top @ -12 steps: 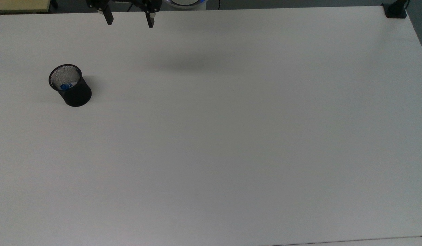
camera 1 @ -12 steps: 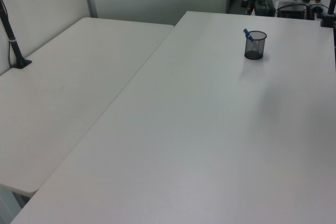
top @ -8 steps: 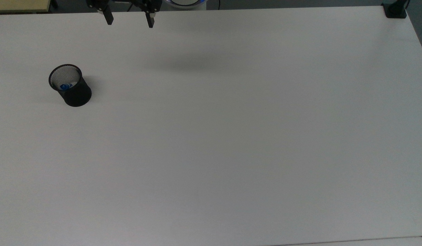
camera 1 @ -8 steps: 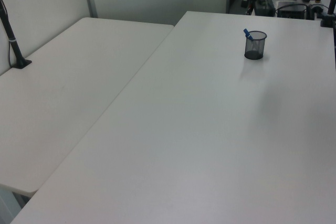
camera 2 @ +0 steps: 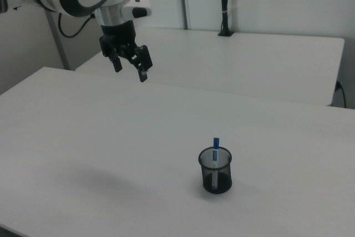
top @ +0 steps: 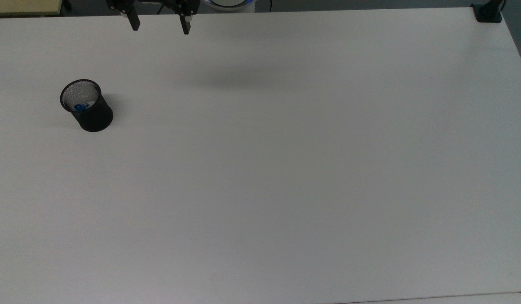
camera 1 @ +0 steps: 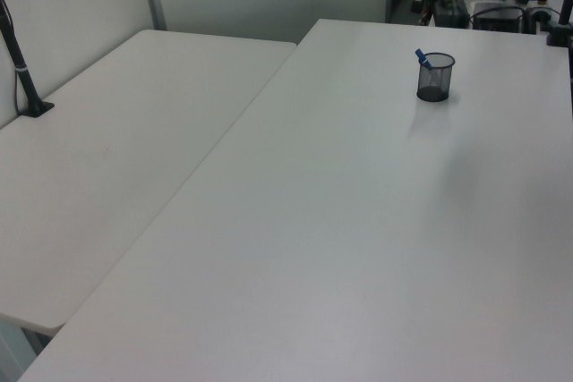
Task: Remove the marker
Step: 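Move the gripper toward the black mesh pen cup above the marker, then lower the gripper and grasp the blue-capped marker in the cup, then lift the marker straight up out of the pen cup, then lower the marker beside the cup and lay it on the table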
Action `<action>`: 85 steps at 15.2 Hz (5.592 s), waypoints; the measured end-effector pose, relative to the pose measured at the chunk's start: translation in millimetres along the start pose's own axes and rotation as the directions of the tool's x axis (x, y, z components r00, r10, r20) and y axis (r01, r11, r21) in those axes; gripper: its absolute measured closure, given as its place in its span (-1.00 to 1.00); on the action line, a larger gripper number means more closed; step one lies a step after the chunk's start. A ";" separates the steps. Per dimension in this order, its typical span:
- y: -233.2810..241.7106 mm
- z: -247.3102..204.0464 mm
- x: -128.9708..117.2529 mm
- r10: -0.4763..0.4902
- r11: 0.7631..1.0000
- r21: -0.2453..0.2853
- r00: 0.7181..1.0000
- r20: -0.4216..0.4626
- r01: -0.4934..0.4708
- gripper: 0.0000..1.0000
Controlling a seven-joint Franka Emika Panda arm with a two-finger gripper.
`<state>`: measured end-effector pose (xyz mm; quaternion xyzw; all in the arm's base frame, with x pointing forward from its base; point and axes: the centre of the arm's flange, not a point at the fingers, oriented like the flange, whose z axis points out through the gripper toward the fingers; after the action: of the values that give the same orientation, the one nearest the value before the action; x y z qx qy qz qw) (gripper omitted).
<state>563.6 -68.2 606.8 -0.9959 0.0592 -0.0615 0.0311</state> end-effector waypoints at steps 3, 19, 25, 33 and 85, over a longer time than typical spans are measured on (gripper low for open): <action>0.6 -0.3 -0.1 0.001 1.000 0.000 1.000 0.000 -0.001 -1.00; 106.6 10.7 4.5 -0.143 0.984 -0.108 0.990 -0.020 0.140 -1.00; 167.4 75.2 14.8 -0.086 0.985 -0.158 0.989 -0.118 0.067 -0.96; 197.5 141.2 24.2 -0.052 0.986 -0.165 0.993 -0.107 0.034 -0.83; 72.9 236.6 37.5 -0.143 0.988 -0.042 0.986 0.087 0.147 0.60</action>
<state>622.0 -132.1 371.9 -0.9997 -0.0135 -0.0204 0.0049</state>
